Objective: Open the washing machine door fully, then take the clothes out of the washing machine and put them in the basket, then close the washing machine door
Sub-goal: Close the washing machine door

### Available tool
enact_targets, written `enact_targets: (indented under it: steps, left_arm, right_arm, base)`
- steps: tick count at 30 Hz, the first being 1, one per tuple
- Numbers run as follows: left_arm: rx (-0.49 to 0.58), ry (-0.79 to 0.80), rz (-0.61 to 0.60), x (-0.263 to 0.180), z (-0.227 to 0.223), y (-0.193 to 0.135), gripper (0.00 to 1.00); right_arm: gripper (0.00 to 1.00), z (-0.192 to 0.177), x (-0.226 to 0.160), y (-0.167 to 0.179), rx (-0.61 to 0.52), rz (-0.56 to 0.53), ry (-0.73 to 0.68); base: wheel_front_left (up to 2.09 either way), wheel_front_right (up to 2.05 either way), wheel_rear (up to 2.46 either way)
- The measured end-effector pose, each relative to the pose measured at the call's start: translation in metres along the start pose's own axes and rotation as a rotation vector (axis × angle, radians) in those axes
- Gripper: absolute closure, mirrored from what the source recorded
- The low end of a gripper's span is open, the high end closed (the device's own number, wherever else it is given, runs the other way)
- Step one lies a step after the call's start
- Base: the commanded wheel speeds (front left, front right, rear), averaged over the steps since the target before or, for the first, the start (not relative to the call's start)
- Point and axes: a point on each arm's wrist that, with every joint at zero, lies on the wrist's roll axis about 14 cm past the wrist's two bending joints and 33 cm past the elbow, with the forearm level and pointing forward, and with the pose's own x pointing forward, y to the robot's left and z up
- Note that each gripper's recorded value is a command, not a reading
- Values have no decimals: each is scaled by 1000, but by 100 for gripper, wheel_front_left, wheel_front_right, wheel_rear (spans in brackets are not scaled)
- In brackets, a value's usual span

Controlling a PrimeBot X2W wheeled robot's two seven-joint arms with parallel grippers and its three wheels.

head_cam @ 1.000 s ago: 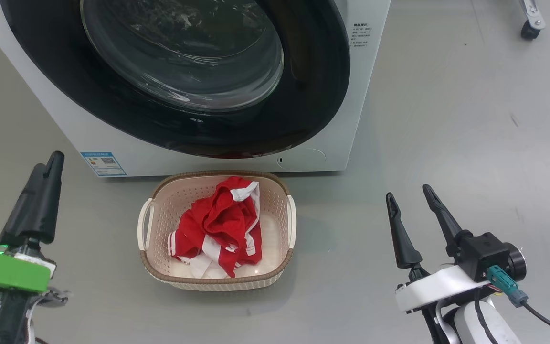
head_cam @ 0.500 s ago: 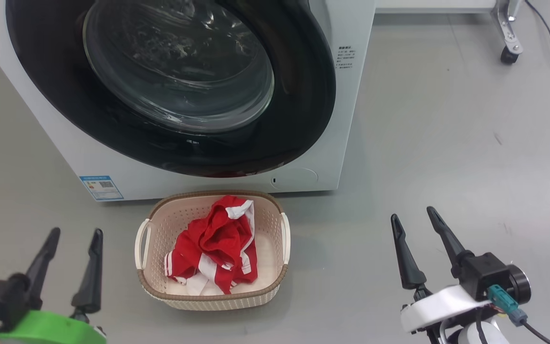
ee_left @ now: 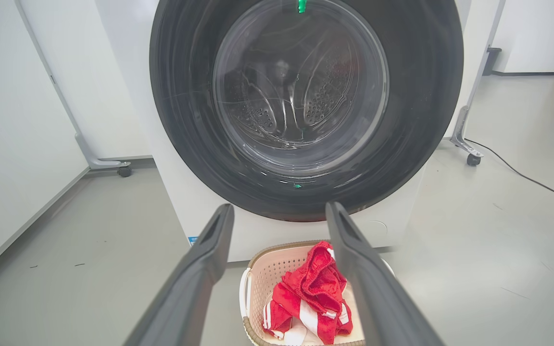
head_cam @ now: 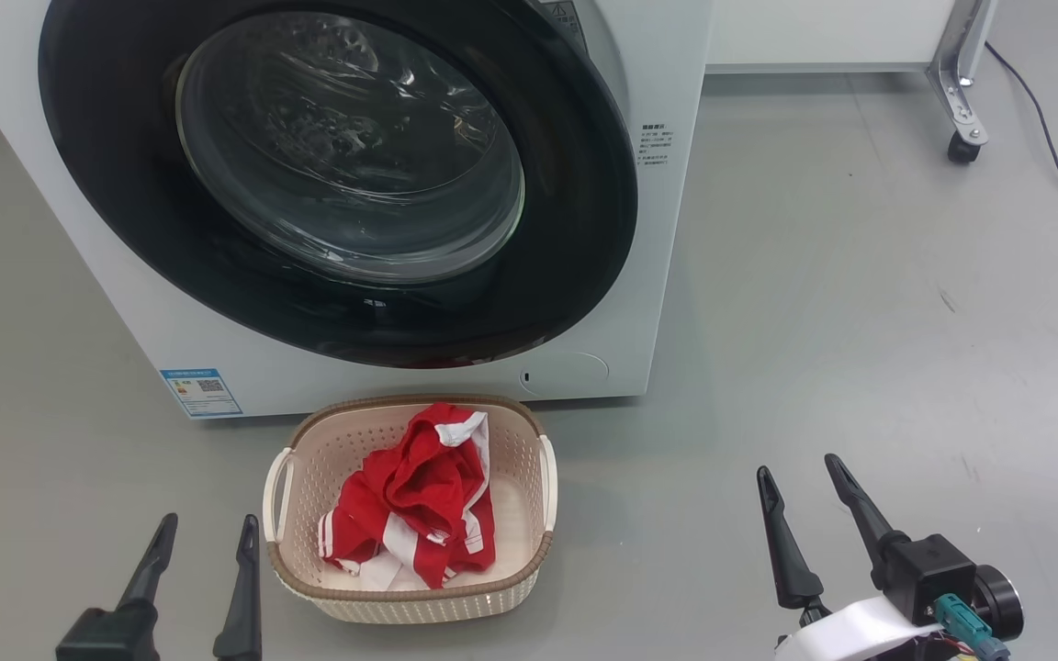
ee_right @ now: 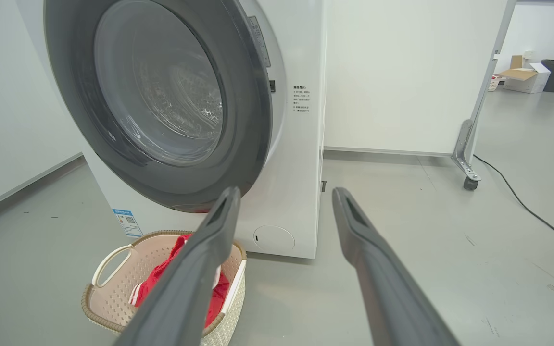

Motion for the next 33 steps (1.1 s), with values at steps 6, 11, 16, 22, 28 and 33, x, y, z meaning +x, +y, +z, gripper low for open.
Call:
enact_targets:
  steps: [6, 11, 16, 22, 28, 33]
  left_arm:
    - [-10, -9, 4, -3, -4, -5, 0]
    - [-3, -22, 18, -4, -4, -6, 0]
    - [-9, -26, 26, -4, -5, -7, 0]
    - [-7, -29, 29, -3, -6, -7, 0]
    - [-5, -25, 31, -2, -9, -9, 0]
    - [-5, -25, 28, -2, -10, -10, 0]
  right_arm:
    - [0, 1, -1, -2, -2, -14, -2]
    - [0, 1, -2, -3, -2, -17, -3]
    - [0, -2, -4, -4, 2, -21, 5]
    - [0, -3, -5, -5, 4, -26, 9]
    - [0, -2, -6, -6, 5, -32, 7]
    - [68, -2, -6, -8, 5, -39, 5]
  base:
    - [0, 0, 0]
    - [0, 0, 0]
    - [0, 0, 0]
    - [0, 0, 0]
    - [0, 0, 0]
    - [0, 0, 0]
